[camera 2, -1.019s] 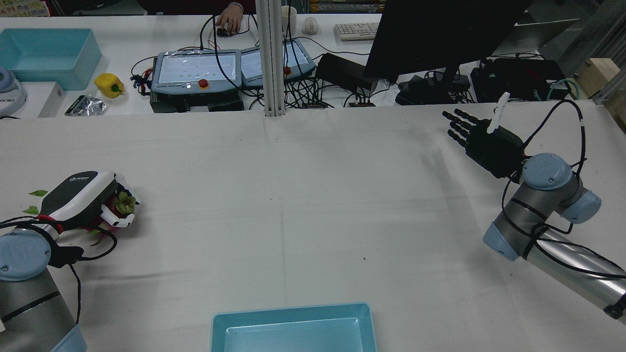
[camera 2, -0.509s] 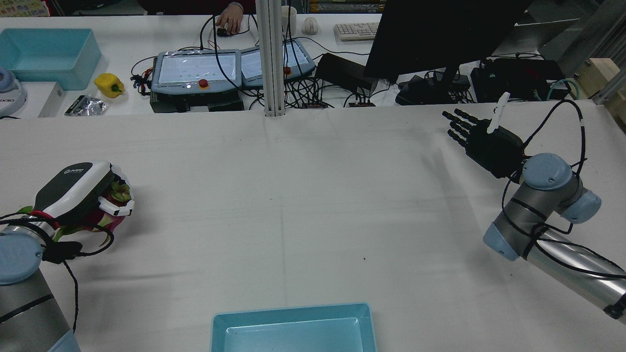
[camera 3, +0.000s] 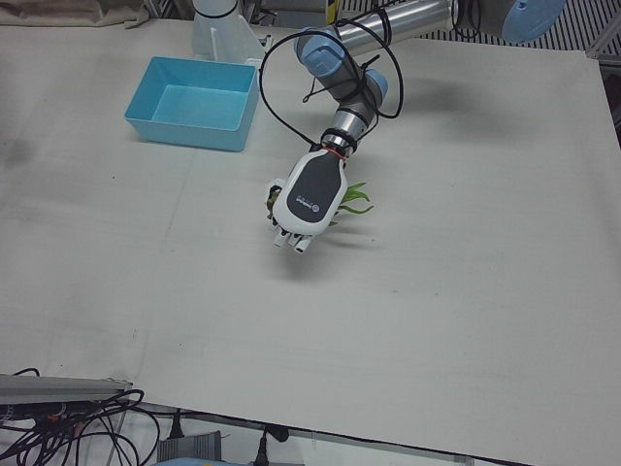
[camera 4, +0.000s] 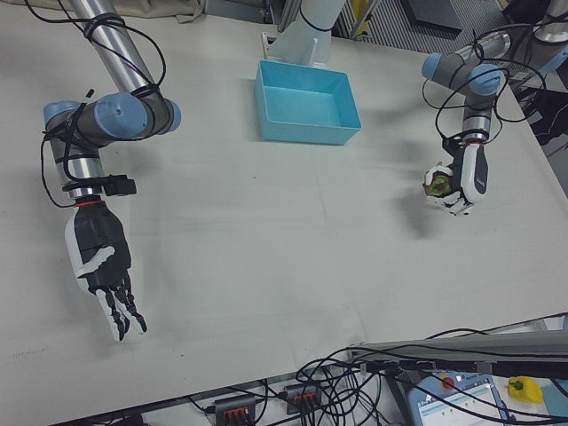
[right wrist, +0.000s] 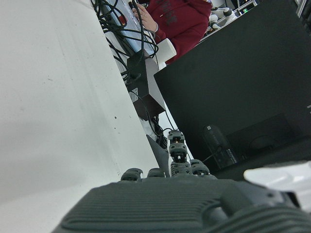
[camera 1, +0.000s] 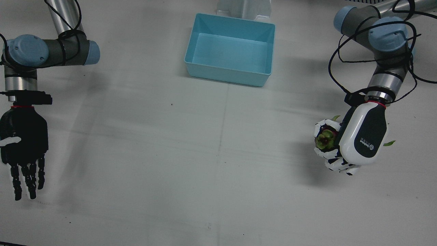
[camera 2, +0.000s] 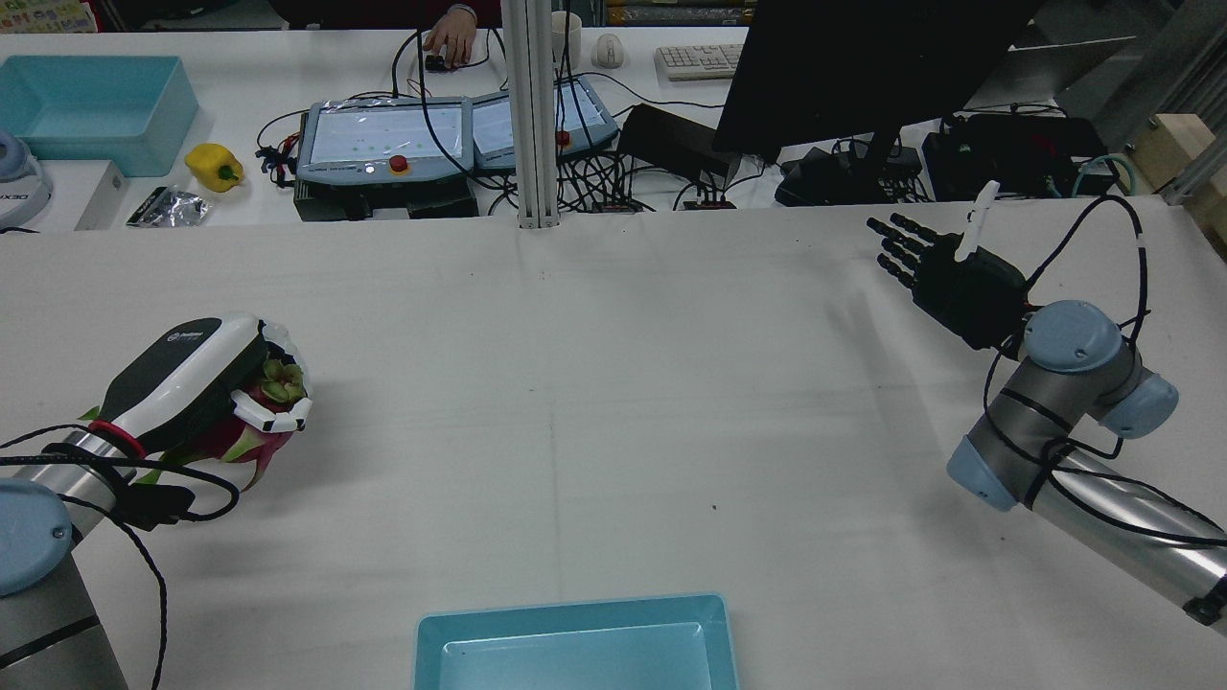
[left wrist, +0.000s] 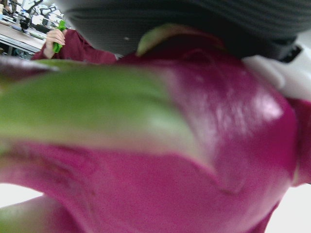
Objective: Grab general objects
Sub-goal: 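Lift the dragon fruit and carry it toward the light-blue tray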
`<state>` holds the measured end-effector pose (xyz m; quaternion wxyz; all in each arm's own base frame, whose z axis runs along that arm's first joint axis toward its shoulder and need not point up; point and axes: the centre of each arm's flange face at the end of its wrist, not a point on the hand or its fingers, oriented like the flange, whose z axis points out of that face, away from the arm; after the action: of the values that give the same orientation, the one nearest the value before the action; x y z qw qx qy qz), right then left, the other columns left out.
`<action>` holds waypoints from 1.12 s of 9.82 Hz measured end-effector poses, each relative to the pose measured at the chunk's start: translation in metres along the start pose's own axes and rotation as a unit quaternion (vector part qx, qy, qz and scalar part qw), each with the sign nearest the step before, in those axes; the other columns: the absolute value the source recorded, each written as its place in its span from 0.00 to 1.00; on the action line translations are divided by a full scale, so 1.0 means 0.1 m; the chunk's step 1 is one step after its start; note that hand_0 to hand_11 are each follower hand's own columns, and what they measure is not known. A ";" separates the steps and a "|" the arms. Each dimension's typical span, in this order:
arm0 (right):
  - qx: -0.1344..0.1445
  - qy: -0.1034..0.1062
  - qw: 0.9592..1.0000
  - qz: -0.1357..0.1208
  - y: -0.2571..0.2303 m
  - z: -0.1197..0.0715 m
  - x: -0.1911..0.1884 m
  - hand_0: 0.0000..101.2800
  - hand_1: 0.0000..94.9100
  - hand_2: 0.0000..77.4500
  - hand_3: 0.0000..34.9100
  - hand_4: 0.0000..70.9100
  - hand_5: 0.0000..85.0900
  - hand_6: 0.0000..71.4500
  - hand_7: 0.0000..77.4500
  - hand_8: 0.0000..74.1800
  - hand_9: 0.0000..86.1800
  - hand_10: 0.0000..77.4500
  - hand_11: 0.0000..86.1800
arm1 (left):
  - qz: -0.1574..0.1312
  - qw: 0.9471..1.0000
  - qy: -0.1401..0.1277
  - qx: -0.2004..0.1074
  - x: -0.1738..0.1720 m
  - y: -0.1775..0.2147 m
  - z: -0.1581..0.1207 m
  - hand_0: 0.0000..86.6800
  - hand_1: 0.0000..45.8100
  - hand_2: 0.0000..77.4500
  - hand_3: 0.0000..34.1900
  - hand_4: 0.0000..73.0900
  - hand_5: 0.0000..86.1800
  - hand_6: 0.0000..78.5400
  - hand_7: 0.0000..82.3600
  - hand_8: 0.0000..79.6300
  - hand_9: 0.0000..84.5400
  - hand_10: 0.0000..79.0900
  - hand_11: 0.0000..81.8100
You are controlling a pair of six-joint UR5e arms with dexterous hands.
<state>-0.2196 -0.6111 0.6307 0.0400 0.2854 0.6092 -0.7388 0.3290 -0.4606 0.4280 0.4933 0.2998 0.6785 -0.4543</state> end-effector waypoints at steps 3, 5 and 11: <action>0.000 0.000 1.000 0.000 0.00 0.00 0.00 0.00 0.07 0.02 0.00 0.00 0.00 0.00 0.00 0.00 0.01 0.00 0.01 | -0.036 0.996 0.037 -0.079 0.27 0.38 -0.08 0.44 0.00 0.56 0.00 0.96 0.31 0.70 0.76 0.85 0.55 0.29 0.86; 0.000 0.000 1.000 0.000 0.00 0.00 0.00 0.00 0.07 0.02 0.00 0.00 0.00 0.00 0.00 0.00 0.01 0.00 0.01 | -0.056 0.986 0.063 -0.146 0.48 0.58 -0.12 0.45 0.00 0.67 0.00 0.96 0.31 0.70 0.76 0.86 0.55 0.29 0.86; 0.000 0.000 1.000 0.000 0.00 0.00 0.00 0.00 0.07 0.03 0.00 0.00 0.00 0.00 0.00 0.00 0.01 0.00 0.01 | -0.137 0.935 0.135 -0.299 0.89 1.14 -0.22 0.48 0.00 0.76 0.00 0.96 0.32 0.71 0.75 0.86 0.55 0.29 0.86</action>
<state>-0.2196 -0.6111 0.6307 0.0400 0.2854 0.6092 -0.7388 0.3879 -0.3983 0.3100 0.3964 0.1013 0.8778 -0.2490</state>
